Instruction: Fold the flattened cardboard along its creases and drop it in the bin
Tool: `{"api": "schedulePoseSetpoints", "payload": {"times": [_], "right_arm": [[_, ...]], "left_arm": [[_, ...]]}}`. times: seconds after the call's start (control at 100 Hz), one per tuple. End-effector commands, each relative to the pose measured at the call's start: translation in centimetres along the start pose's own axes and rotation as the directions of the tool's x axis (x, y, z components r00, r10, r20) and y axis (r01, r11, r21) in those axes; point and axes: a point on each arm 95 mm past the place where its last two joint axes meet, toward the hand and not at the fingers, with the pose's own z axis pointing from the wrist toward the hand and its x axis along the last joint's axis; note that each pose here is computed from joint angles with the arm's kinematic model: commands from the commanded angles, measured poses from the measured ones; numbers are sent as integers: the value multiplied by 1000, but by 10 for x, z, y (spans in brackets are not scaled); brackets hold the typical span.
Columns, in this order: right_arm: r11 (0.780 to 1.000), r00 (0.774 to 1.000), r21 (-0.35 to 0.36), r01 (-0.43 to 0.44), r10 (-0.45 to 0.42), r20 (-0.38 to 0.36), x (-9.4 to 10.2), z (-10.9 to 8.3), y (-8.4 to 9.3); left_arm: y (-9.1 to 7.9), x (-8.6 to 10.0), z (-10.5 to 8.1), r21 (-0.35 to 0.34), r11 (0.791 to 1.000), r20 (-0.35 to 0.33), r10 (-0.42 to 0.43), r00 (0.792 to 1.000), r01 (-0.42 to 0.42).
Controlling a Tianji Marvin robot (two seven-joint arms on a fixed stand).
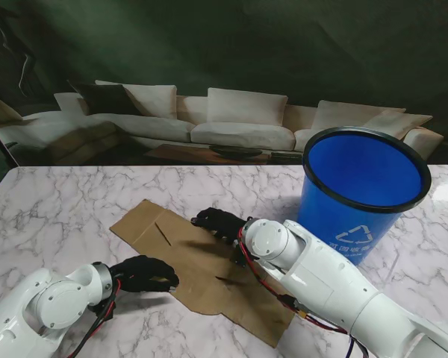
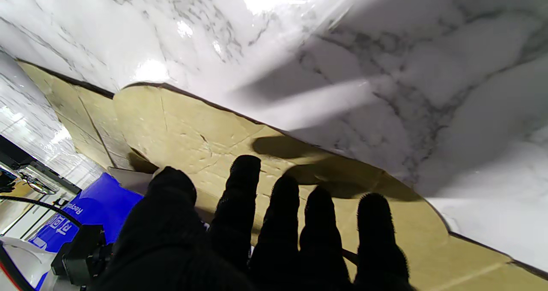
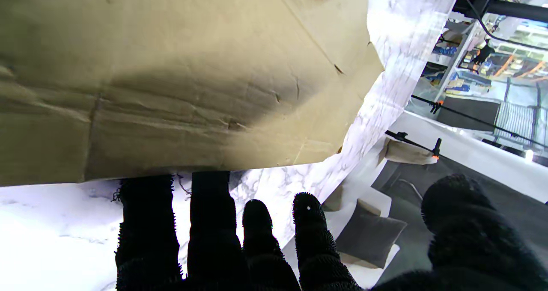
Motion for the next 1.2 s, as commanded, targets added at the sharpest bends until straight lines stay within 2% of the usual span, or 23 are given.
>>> {"api": "schedulePoseSetpoints", "payload": {"times": [0.0, 0.21, 0.41, 0.64, 0.79, 1.0, 1.12, 1.19], "right_arm": [[999, 999, 32, -27, 28, -17, 12, 1, -14], [994, 995, 42, -100, 101, -1, 15, 1, -16], [990, 991, 38, -134, 133, 17, 18, 2, -17], [992, 992, 33, -122, 121, 40, 18, 1, -16], [990, 992, 75, -119, 115, 60, 19, -1, -13], [991, 998, 137, -15, 6, 61, 20, -4, -12], [983, 996, 172, 71, -80, 45, 21, -7, -11], [978, 994, 186, 93, -102, 40, 23, -9, -11]], "left_arm": [[21, -5, 3, -66, 998, 13, -23, 1000, 24], [21, -5, 4, -66, 998, 12, -23, 1000, 24], [21, -5, 4, -67, 997, 11, -23, 1000, 24], [21, -5, 4, -67, 997, 11, -25, 1000, 25], [21, -5, 5, -68, 997, 10, -25, 1000, 26], [21, -6, 4, -67, 997, 12, -24, 1000, 25], [21, -6, 4, -66, 997, 12, -25, 1000, 25], [21, -6, 4, -66, 997, 12, -25, 1000, 26]]}}
